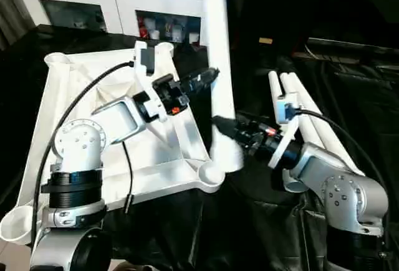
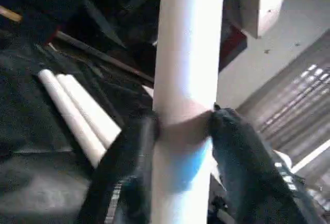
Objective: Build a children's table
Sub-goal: Pick table leg
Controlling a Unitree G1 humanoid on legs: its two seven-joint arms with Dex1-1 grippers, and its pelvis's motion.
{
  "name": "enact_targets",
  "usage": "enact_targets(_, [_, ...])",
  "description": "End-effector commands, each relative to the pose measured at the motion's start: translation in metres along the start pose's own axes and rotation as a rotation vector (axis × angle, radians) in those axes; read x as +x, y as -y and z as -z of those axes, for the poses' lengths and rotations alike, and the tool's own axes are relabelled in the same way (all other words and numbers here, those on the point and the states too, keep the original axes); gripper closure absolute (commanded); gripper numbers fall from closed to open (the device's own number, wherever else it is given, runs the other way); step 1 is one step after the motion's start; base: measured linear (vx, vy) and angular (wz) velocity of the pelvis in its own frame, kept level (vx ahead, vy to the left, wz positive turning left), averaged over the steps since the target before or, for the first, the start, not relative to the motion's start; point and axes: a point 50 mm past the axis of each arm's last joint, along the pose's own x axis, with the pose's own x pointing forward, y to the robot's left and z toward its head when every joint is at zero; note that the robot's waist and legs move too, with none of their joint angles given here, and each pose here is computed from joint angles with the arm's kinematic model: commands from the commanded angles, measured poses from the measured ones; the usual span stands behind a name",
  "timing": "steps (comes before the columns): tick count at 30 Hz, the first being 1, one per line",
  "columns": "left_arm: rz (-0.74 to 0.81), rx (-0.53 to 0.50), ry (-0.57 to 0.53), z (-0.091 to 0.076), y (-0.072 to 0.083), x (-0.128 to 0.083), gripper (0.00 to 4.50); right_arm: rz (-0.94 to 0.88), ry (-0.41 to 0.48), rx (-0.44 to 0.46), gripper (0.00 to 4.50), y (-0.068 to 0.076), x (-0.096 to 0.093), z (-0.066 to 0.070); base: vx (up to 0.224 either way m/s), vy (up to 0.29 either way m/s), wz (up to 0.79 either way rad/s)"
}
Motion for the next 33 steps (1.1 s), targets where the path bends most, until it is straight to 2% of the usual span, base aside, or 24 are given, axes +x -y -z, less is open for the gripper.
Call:
enact_targets(1, [0.051, 0.030, -0.029, 0.002, 0.011, 0.006, 2.43, -0.093, -0.013, -0.035, 2.64, -0.013, 0.008, -0.006, 0.000, 0.000, 0.00])
enact_targets(2, [0.047, 0.038, -0.033, 0.002, 0.011, 0.007, 2.09, -0.096, -0.014, -0.036, 2.64, -0.014, 0.008, -0.006, 0.000, 0.000, 0.00])
enact_targets(10, [0.030, 0.126, -0.081, 0.007, 0.009, 0.006, 2.05, -0.116, -0.022, -0.042, 2.64, -0.016, 0.008, -0.007, 0.000, 0.000, 0.00])
enact_targets(11, [0.052, 0.188, -0.110, 0.011, 0.012, 0.005, 2.05, -0.122, -0.029, -0.042, 2.64, -0.017, 0.008, -0.007, 0.000, 0.000, 0.00])
enact_targets(12, [0.060, 0.207, -0.121, 0.013, 0.013, 0.005, 2.05, -0.125, -0.031, -0.042, 2.64, -0.017, 0.008, -0.007, 0.000, 0.000, 0.00])
enact_targets(13, [0.055, 0.206, -0.118, 0.013, 0.012, 0.005, 2.05, -0.124, -0.031, -0.042, 2.64, -0.017, 0.008, -0.007, 0.000, 0.000, 0.00])
enact_targets(14, [0.037, 0.201, -0.110, 0.013, 0.011, 0.005, 2.33, -0.122, -0.032, -0.043, 2.64, -0.017, 0.008, -0.007, 0.000, 0.000, 0.00])
enact_targets(20, [0.050, 0.165, -0.053, 0.006, 0.010, 0.004, 2.54, -0.116, -0.033, -0.044, 2.65, -0.016, 0.008, -0.007, 0.000, 0.000, 0.00])
enact_targets(25, [0.048, 0.162, -0.046, 0.006, 0.009, 0.003, 2.58, -0.100, -0.036, -0.062, 2.65, -0.015, 0.009, -0.007, 0.000, 0.000, 0.00])
enact_targets(26, [0.038, 0.181, -0.052, 0.006, 0.008, 0.003, 2.58, -0.070, -0.039, -0.082, 2.09, -0.013, 0.010, -0.007, 0.000, 0.000, 0.00])
enact_targets(33, [0.002, 0.304, -0.066, 0.004, 0.009, 0.007, 2.59, -0.038, -0.051, -0.092, 1.68, -0.009, 0.012, -0.009, 0.000, 0.000, 0.00])
